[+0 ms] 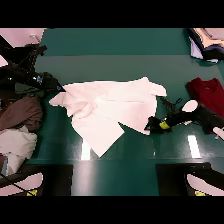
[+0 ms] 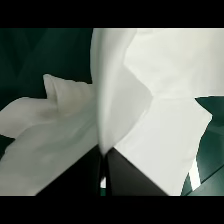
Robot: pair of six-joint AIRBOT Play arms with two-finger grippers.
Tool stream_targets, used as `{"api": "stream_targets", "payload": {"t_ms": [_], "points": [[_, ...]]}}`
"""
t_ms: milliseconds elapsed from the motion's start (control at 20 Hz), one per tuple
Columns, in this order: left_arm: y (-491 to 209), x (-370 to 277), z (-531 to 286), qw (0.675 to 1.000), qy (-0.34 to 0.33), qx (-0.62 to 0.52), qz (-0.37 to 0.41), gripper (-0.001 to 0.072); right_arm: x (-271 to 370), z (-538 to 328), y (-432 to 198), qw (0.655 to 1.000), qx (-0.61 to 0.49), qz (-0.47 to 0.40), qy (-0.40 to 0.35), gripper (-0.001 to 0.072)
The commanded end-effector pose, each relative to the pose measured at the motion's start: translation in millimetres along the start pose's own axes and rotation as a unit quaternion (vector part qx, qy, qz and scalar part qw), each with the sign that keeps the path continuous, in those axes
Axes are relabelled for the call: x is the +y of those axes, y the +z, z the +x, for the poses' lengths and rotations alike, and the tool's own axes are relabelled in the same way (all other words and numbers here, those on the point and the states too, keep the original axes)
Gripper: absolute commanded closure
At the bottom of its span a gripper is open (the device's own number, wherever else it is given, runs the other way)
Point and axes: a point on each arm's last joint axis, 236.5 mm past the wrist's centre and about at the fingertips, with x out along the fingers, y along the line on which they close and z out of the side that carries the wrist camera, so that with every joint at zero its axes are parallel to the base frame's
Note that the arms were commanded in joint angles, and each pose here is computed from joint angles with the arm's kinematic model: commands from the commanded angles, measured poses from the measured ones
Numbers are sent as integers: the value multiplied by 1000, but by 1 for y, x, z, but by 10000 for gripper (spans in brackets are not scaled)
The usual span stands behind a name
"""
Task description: Fold the shirts.
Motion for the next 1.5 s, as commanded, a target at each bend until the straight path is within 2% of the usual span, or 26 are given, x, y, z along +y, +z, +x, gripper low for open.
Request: {"api": "stream_targets", "payload": {"t_ms": [0, 50, 200, 300, 400, 500, 600, 750, 850, 950, 1050, 1200, 1300, 1350, 1450], "points": [[-3, -1, 0, 1000, -2, 6, 0, 683, 3, 14, 6, 1000, -17, -16, -8, 643], [-3, -1, 0, 1000, -1, 5, 1, 683, 6, 10, 10, 999, -33, -28, -6, 697], [14, -5, -22, 999, 21, -23, 26, 684, 37, -42, 39, 990, -124, -61, 24, 699], [43, -28, -67, 993, 39, -86, 68, 684, 74, -120, 65, 966, -232, -97, 56, 700], [70, -67, -131, 976, 60, -169, 125, 684, 115, -224, 75, 920, -356, -141, 83, 700], [81, -115, -203, 947, 81, -255, 179, 684, 150, -323, 59, 859, -465, -193, 93, 700], [72, -166, -272, 909, 100, -333, 231, 684, 176, -414, 21, 788, -562, -236, 88, 700], [34, -235, -356, 849, 119, -428, 285, 684, 194, -501, -44, 699, -660, -269, 58, 700], [5, -270, -395, 814, 124, -477, 308, 684, 195, -535, -79, 656, -705, -270, 23, 700], [-15, -292, -418, 793, 123, -506, 317, 684, 193, -553, -101, 636, -725, -263, -11, 700], [-22, -300, -427, 786, 118, -519, 315, 684, 187, -561, -110, 638, -727, -250, -52, 700], [-12, -289, -415, 800, 115, -504, 304, 684, 174, -562, -96, 671, -698, -234, -88, 700], [8, -259, -381, 836, 108, -463, 274, 684, 165, -552, -72, 714, -660, -220, -73, 700], [18, -236, -351, 864, 101, -423, 253, 684, 159, -540, -56, 742, -631, -217, -61, 700], [32, -184, -279, 922, 84, -318, 203, 684, 143, -498, -15, 817, -542, -196, -24, 701]]}}
